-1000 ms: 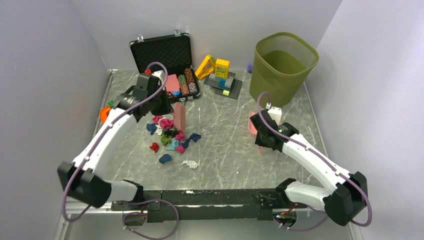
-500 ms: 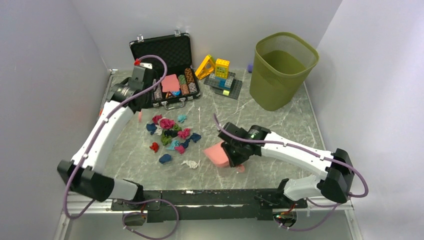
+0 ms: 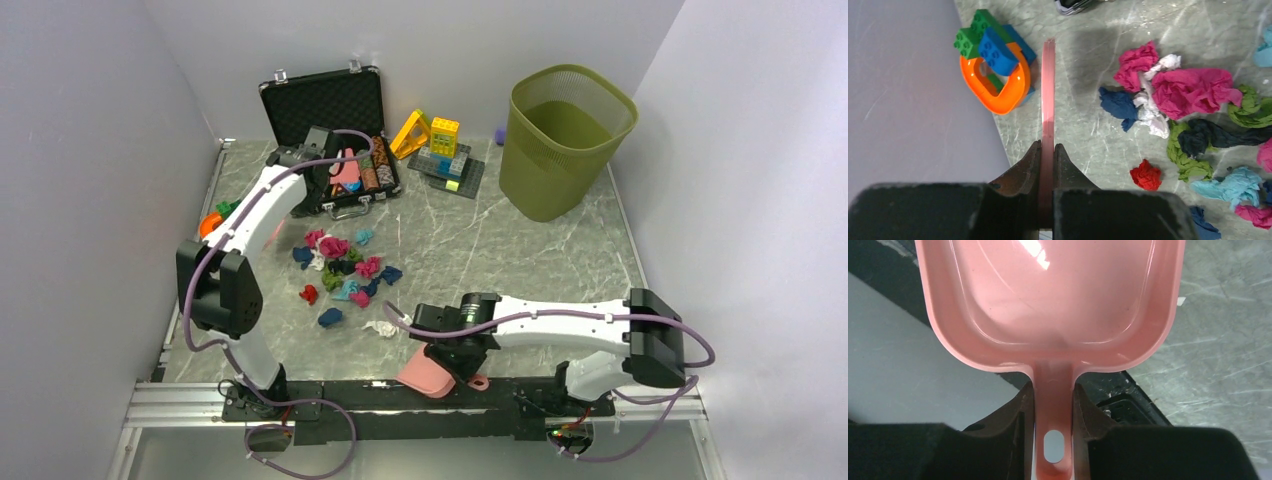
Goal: Sweep away the paper scraps from the table
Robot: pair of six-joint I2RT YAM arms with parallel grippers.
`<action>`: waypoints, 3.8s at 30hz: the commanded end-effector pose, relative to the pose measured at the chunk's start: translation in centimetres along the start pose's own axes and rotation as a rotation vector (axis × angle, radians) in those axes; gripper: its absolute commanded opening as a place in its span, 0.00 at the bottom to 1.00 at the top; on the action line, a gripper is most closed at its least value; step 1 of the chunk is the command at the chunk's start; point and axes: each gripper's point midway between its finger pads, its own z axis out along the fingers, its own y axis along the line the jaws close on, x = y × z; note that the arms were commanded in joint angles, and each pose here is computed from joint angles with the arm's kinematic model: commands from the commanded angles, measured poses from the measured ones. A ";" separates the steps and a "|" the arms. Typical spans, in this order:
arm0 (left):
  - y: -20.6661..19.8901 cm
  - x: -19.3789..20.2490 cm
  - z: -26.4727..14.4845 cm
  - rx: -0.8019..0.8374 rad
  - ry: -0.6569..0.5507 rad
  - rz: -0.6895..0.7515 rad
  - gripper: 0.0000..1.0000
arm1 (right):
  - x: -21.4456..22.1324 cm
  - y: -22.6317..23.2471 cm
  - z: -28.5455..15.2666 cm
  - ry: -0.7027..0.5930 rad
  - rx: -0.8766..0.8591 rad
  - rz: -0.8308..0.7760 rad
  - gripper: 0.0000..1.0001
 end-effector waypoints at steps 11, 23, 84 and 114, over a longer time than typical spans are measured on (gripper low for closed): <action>-5.2 -5.1 1.6 0.180 -0.069 0.177 0.00 | -6.2 -1.9 1.5 -0.098 0.131 -0.082 0.00; -14.7 -1.6 -3.7 0.587 -0.004 0.259 0.00 | -10.7 -4.4 2.9 -0.125 0.161 -0.103 0.00; -3.3 2.5 -9.4 0.411 -0.347 -0.293 0.00 | -19.0 -15.5 -21.4 -0.748 0.284 0.312 0.00; -2.3 4.3 -9.1 0.341 -0.436 -0.372 0.00 | -18.1 -36.8 -35.8 -1.398 -0.783 1.084 0.00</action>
